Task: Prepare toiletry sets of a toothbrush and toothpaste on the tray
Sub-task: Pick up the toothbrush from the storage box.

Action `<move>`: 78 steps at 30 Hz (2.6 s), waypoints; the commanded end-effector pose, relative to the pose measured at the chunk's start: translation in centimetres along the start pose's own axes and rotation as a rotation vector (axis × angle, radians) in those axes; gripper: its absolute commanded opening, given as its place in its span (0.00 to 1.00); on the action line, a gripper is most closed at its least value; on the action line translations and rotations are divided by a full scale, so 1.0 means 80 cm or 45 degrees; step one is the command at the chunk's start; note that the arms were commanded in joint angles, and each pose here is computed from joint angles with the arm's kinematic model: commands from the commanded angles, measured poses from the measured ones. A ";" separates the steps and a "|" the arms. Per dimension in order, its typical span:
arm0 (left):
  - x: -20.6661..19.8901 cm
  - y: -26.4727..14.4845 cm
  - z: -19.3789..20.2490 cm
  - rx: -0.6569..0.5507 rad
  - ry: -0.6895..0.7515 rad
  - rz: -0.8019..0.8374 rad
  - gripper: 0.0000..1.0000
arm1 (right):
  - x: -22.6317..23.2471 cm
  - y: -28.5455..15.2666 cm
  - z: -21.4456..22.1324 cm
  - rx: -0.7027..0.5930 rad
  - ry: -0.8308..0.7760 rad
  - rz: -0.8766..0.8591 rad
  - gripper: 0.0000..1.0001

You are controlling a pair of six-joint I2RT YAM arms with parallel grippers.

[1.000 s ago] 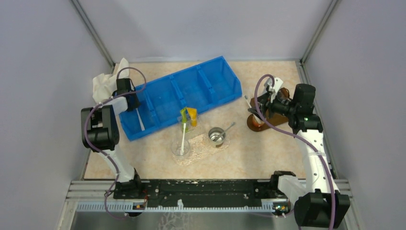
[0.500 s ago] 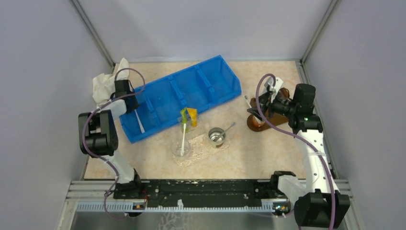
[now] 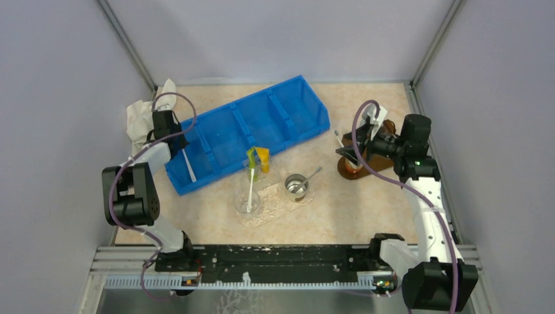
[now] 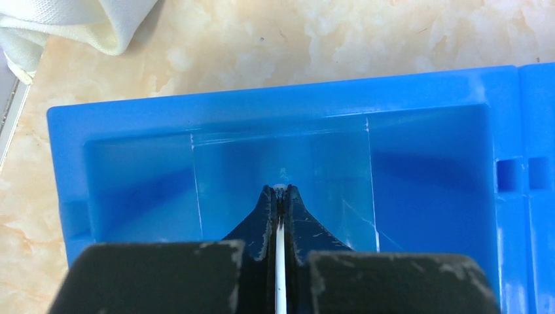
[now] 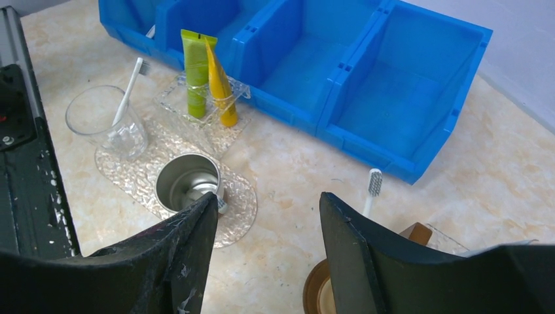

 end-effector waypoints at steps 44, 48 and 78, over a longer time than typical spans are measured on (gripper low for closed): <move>-0.013 -0.087 -0.054 -0.439 -0.060 0.284 0.00 | 0.130 0.420 -0.085 -0.175 0.293 -0.909 0.58; -0.016 -0.086 -0.055 -0.458 -0.062 0.322 0.00 | 0.140 0.460 -0.079 -0.154 0.325 -0.932 0.58; -0.050 -0.019 -0.104 -0.552 -0.027 0.563 0.00 | 0.106 0.592 -0.046 -0.204 0.182 -0.619 0.57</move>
Point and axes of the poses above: each gripper's point midway between its finger pads, its own y axis out along the fingers, its own x axis along the line the jaws close on, z = x × y, the point moved 9 cm from there along -y, back along the fingers, and after that the axes turned 1 degree about -y, right-handed, at the moved point
